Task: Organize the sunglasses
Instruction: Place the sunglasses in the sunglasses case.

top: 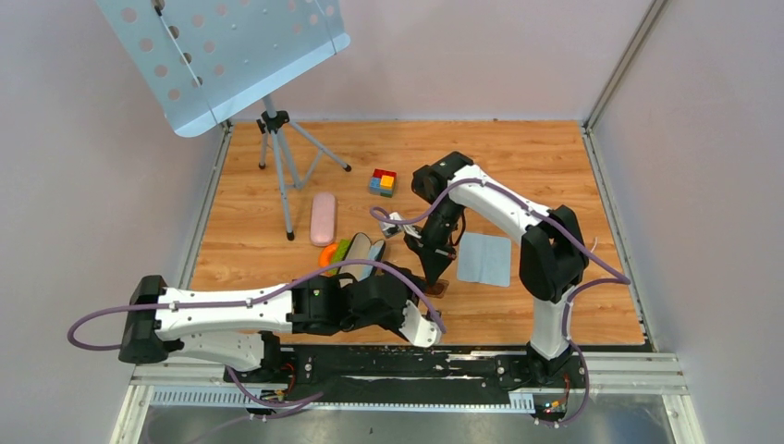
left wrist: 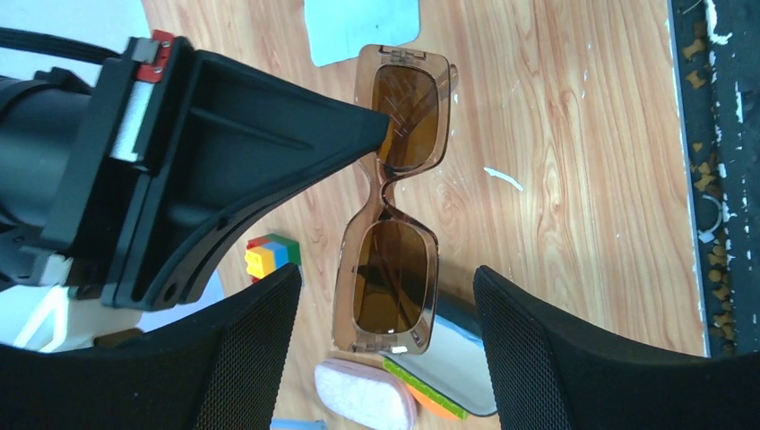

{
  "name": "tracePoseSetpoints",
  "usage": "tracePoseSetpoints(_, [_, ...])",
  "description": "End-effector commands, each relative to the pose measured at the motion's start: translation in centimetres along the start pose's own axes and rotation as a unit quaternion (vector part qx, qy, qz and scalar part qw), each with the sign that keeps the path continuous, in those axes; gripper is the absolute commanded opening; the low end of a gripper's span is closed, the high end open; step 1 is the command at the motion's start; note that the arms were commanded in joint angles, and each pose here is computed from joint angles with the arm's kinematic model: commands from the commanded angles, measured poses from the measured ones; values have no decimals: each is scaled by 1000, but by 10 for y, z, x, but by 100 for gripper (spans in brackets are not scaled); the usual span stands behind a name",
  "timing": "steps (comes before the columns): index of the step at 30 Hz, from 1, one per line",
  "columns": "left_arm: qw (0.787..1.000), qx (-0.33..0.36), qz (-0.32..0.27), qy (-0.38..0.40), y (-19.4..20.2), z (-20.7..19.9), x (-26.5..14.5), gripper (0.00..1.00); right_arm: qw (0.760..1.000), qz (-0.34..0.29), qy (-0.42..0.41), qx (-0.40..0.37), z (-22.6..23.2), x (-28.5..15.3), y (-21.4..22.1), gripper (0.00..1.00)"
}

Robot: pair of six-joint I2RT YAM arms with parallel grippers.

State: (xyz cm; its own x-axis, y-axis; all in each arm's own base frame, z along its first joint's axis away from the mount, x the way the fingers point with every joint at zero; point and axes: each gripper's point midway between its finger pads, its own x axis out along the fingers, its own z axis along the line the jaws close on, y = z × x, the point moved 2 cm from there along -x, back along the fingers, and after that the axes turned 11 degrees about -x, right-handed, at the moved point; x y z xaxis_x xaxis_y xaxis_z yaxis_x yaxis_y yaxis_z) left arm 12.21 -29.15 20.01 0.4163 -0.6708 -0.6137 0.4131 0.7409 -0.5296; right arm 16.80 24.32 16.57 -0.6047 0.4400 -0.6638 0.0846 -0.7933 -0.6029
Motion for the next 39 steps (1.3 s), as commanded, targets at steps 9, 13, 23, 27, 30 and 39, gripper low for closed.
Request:
tracePoseSetpoints(9, [997,57,52,-6,10,2,14,65,999,-29,-31,14,28,0,-8,0])
tracePoseSetpoints(13, [995,72,64,-21,10,8,17,61,999,-30,-34,15,30,1,-7,0])
tracePoseSetpoints(23, [993,89,75,-10,8,6,22,59,998,-36,-39,16,34,3,-7,0])
tracePoseSetpoints(27, [994,84,75,-10,6,7,22,48,998,-36,-40,16,35,4,-7,0])
tracePoseSetpoints(30, [994,78,77,-9,7,7,21,41,998,-39,-40,14,36,4,-7,2])
tracePoseSetpoints(39, [997,21,77,-1,16,-2,11,33,997,-71,-1,-2,35,-18,-25,34])
